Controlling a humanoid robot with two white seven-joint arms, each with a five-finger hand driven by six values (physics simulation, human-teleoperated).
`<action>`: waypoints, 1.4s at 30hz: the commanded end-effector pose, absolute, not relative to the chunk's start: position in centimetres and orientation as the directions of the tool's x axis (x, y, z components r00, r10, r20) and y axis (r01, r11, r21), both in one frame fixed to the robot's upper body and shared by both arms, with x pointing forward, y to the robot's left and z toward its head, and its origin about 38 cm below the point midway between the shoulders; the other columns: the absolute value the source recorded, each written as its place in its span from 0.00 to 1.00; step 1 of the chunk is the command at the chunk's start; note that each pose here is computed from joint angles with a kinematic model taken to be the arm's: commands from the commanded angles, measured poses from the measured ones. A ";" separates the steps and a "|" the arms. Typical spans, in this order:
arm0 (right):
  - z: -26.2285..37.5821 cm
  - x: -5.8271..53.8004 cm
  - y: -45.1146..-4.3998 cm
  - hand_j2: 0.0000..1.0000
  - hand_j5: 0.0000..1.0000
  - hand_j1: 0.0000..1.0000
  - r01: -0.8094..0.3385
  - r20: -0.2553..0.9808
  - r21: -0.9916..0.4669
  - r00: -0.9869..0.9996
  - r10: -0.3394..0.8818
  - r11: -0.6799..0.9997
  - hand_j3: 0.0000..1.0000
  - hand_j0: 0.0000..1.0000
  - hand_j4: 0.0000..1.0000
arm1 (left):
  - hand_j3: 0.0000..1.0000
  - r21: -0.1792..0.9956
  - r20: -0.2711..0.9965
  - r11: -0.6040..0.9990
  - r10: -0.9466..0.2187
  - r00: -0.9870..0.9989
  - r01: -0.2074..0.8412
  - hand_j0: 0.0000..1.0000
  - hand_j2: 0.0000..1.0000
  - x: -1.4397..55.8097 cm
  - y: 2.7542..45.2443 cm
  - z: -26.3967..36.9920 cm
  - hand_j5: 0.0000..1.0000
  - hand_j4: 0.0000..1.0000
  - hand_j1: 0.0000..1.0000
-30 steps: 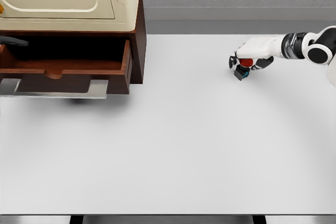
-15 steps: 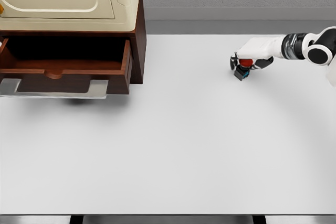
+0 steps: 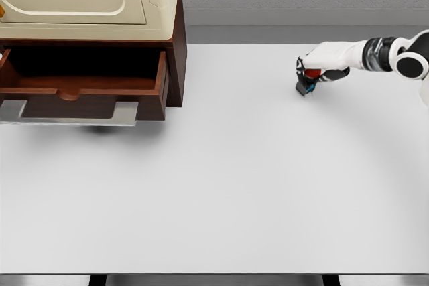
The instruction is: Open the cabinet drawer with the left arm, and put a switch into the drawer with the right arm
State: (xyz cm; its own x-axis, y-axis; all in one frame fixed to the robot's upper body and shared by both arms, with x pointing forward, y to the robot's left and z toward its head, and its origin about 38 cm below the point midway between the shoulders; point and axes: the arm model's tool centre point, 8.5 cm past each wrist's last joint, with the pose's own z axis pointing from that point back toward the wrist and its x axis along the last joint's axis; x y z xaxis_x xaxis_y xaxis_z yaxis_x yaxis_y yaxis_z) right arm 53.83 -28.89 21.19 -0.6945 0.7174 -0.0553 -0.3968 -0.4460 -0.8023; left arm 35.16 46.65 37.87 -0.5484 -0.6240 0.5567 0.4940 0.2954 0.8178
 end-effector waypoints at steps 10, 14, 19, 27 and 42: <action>24.9 54.2 -27.2 0.38 0.38 0.38 -0.314 -0.044 -0.874 -0.709 0.704 -0.371 0.38 0.38 0.38 | 1.00 0.816 0.561 0.299 -0.619 -0.550 0.495 1.00 1.00 35.1 46.5 38.0 1.00 1.00 1.00; 26.8 53.8 -25.3 0.38 0.38 0.38 -0.242 -0.069 -0.899 -0.746 0.663 -0.366 0.38 0.38 0.38 | 1.00 0.815 0.561 0.292 -0.610 -0.560 0.500 1.00 1.00 35.1 46.0 37.9 1.00 1.00 1.00; 28.0 53.0 -22.5 0.38 0.38 0.38 -0.177 -0.094 -0.910 -0.793 0.602 -0.374 0.38 0.38 0.38 | 1.00 0.815 0.561 0.290 -0.609 -0.561 0.501 1.00 1.00 35.1 45.9 37.9 1.00 1.00 1.00; 28.9 51.5 -17.5 0.40 0.40 0.40 -0.081 -0.147 -0.903 -0.864 0.482 -0.421 0.40 0.40 0.40 | 1.00 0.812 0.566 0.289 -0.604 -0.562 0.507 1.00 1.00 35.2 45.7 37.6 1.00 1.00 1.00; 32.1 46.8 -11.7 0.42 0.42 0.42 0.114 -0.250 -0.892 -0.931 0.266 -0.438 0.42 0.42 0.42 | 1.00 0.813 0.565 0.288 -0.604 -0.563 0.507 1.00 1.00 35.2 45.7 37.6 1.00 1.00 1.00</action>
